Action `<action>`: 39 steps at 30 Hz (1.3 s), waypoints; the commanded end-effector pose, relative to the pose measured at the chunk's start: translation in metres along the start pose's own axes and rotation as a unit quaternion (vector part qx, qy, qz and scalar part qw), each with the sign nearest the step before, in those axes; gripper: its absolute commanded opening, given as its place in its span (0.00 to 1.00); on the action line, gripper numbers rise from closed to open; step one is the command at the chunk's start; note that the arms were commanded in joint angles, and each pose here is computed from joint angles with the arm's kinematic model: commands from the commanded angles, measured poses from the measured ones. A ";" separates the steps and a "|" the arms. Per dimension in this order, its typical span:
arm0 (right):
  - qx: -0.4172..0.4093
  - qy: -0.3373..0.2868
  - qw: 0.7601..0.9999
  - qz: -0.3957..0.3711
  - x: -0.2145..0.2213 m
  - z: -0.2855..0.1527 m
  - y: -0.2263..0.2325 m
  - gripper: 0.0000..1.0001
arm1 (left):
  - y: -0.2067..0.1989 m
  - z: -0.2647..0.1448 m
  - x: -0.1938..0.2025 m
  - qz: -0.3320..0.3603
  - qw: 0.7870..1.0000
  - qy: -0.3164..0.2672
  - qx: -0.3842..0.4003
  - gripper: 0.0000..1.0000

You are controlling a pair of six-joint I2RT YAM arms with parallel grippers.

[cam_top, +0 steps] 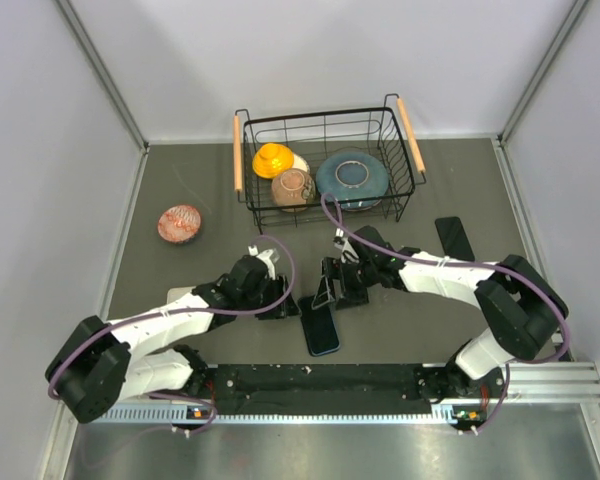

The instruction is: Put the phone into the phone case

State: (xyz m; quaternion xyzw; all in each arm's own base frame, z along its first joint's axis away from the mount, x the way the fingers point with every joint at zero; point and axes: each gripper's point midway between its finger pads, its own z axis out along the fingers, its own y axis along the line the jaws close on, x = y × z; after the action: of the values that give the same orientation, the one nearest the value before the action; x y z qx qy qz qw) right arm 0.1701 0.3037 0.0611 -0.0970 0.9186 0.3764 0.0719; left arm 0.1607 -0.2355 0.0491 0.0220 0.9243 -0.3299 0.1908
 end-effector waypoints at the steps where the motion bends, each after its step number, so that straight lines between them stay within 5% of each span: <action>1: 0.006 -0.010 1.000 -0.020 0.000 -0.002 -0.001 0.84 | -0.008 0.001 -0.015 -0.006 1.000 -0.022 0.001 0.53; 23: -0.041 -0.028 0.999 0.010 0.012 0.011 0.005 0.86 | -0.005 0.033 0.013 -0.041 0.998 0.052 0.022 0.43; 29: -0.151 -0.036 0.988 0.017 0.005 0.005 0.041 0.85 | -0.006 0.038 0.027 -0.057 0.994 0.076 0.047 0.41; 39: -0.241 -0.068 0.967 0.041 0.003 -0.016 0.041 0.66 | -0.015 0.037 0.041 -0.066 0.989 0.099 0.086 0.27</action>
State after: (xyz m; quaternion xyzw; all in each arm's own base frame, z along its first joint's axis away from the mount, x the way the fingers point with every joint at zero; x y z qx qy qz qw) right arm 0.1434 0.3040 0.0482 -0.0037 0.8607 0.5072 0.0440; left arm 0.1516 -0.2708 0.0235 -0.0072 0.9090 -0.4035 0.1047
